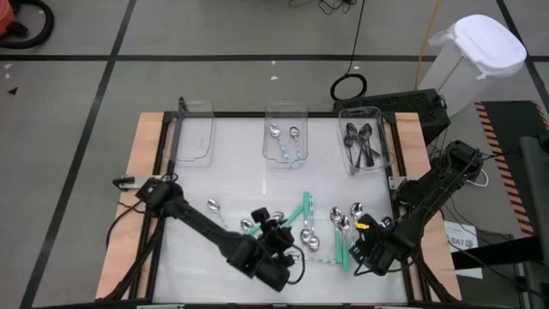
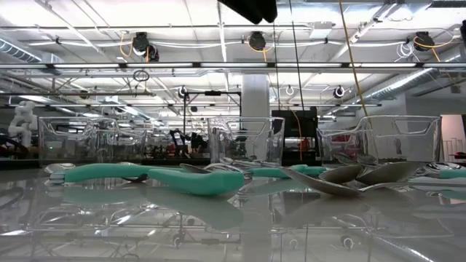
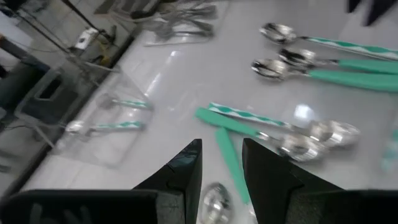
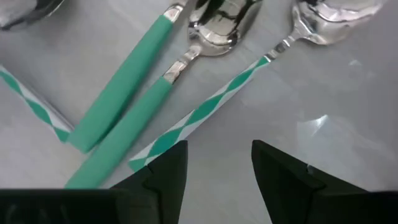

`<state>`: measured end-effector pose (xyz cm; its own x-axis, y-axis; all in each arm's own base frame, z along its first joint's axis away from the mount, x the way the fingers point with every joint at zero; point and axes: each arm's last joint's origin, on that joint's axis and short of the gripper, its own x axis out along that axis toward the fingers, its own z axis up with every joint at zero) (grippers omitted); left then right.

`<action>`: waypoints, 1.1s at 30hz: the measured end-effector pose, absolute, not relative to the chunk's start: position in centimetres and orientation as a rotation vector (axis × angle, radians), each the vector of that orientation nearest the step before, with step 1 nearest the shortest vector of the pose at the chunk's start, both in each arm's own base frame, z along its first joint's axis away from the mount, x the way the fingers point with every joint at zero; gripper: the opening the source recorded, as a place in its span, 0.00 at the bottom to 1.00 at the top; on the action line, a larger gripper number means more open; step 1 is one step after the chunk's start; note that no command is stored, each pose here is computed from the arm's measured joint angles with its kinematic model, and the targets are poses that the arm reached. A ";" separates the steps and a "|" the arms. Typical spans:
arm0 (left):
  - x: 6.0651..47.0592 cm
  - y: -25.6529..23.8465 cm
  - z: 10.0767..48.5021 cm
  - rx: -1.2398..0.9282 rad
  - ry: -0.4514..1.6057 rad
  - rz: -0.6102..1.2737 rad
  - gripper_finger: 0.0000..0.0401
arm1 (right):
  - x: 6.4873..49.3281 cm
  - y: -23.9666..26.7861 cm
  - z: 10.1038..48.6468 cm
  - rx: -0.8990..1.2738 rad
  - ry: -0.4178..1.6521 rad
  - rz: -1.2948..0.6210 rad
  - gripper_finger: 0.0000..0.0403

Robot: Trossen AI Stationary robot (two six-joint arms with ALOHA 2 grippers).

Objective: Sort silverware by color (type)
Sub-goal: Put the white-green spoon into the middle transparent bin

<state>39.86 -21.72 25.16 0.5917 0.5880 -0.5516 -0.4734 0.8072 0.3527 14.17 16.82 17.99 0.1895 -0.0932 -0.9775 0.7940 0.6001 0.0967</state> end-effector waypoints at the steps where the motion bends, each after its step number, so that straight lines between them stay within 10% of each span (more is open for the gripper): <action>1: 39.6 -22.1 25.1 0.167 0.704 0.611 0.29 | 14.2 16.8 18.0 0.719 1.225 -0.715 0.43; 33: 36.1 -29.0 21.9 0.118 0.731 0.487 0.29 | 16.1 15.6 14.9 0.739 1.222 -1.037 0.40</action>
<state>36.13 -29.02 21.87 0.6386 0.4661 -0.6123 -0.3856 0.8824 0.2695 16.14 15.60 14.93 0.0162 -0.2307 -0.9729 0.9224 0.3791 -0.0745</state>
